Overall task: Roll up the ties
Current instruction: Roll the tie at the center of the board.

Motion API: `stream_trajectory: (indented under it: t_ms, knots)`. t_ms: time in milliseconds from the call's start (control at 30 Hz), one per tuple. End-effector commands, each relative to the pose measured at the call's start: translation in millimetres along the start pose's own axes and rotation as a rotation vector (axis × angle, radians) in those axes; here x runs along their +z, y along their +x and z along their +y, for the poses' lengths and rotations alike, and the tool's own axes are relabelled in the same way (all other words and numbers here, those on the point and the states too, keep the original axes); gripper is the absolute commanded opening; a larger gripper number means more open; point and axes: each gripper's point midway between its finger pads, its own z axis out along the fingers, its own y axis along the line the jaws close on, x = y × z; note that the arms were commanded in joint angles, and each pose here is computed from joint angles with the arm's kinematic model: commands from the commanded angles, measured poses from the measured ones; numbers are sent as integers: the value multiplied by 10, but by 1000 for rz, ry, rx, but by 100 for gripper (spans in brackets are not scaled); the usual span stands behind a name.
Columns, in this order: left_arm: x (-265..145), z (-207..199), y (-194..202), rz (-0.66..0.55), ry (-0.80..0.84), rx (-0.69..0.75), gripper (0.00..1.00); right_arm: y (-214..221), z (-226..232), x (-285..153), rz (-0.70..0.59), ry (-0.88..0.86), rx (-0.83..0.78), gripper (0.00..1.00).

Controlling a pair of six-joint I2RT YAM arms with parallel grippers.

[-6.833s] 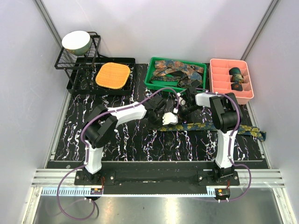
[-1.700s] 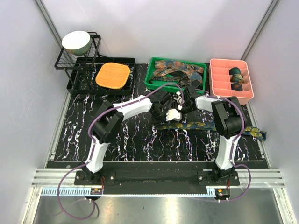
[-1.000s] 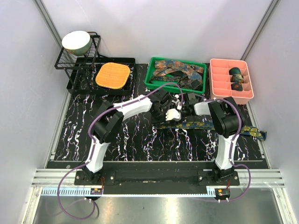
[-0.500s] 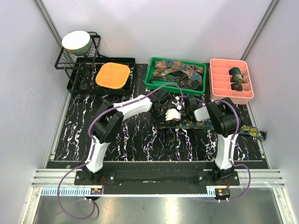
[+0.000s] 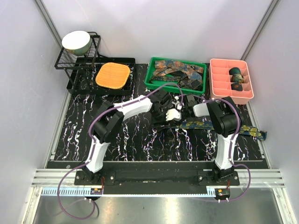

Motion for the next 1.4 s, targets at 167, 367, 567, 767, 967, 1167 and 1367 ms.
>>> stream_trajectory:
  t_ms: [167,367,567,767,967,1167,1367]
  knots:
    - [-243,101,49,-322,-18,-176,79,-15,-471,15,-5,222,41,0]
    - [-648,319,-205,-697,-230,-111,83,16,-474,2,26,231,42,0]
    - [-521,228,-219,-779,-204,-67,83,44,-518,8,71,251,51,0]
    - [-469,161,-278,-835,-179,-35,78,91,-618,-52,104,296,66,0]
    - [-454,-42,-329,-886,-175,-53,76,212,-697,-107,170,323,57,0]
    - [-389,-207,-370,-925,-205,-25,76,414,-653,-141,235,268,54,0]
    - [-250,-354,-381,-949,-225,21,77,602,-641,-155,281,214,70,0]
